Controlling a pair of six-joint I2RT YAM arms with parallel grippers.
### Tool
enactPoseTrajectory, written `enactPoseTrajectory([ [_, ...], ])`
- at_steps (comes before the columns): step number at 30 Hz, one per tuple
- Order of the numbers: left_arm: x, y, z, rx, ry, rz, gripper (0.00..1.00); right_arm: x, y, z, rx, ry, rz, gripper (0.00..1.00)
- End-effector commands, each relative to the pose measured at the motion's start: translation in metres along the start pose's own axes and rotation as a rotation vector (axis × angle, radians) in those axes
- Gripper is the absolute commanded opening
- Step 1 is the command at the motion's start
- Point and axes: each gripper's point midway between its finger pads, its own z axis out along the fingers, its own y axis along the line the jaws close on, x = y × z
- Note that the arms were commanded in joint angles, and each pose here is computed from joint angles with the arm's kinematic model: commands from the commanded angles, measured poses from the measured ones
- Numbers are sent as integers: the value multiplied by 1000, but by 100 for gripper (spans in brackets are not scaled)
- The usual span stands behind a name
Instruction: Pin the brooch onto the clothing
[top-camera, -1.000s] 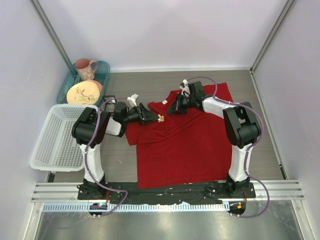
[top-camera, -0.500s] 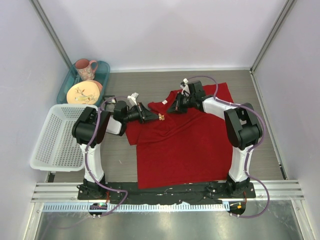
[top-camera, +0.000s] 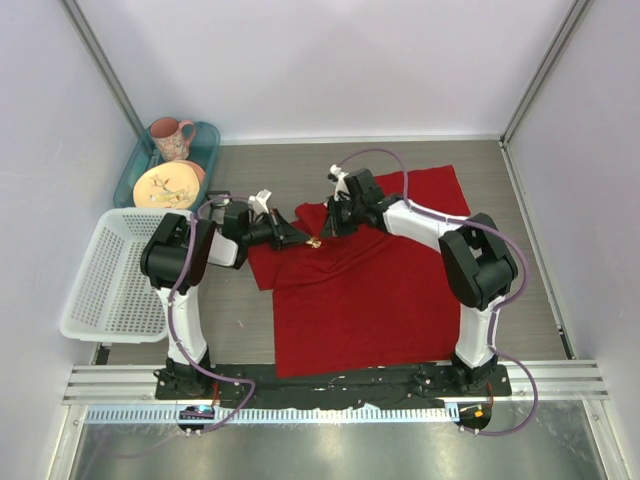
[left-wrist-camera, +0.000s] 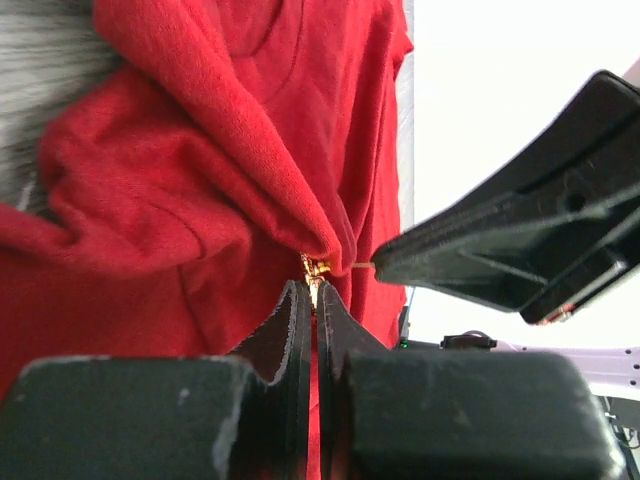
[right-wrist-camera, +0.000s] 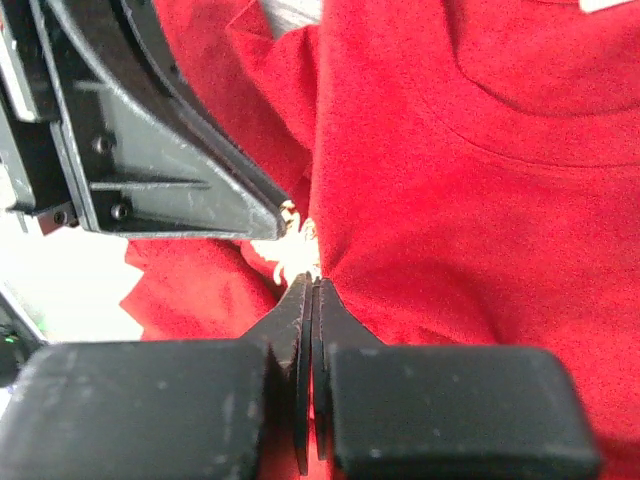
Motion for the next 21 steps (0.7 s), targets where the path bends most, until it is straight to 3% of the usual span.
enactPoseTrajectory([
  [1,-8,-9,-3,20,1,81,0,-23,37,-7,2,-56,-209,1],
  [12,-4,-5,-3,26,18,87,0,-16,36,23,18,-10,-208,1],
  [21,6,2,-7,-7,46,78,13,-12,36,29,25,3,-227,1],
])
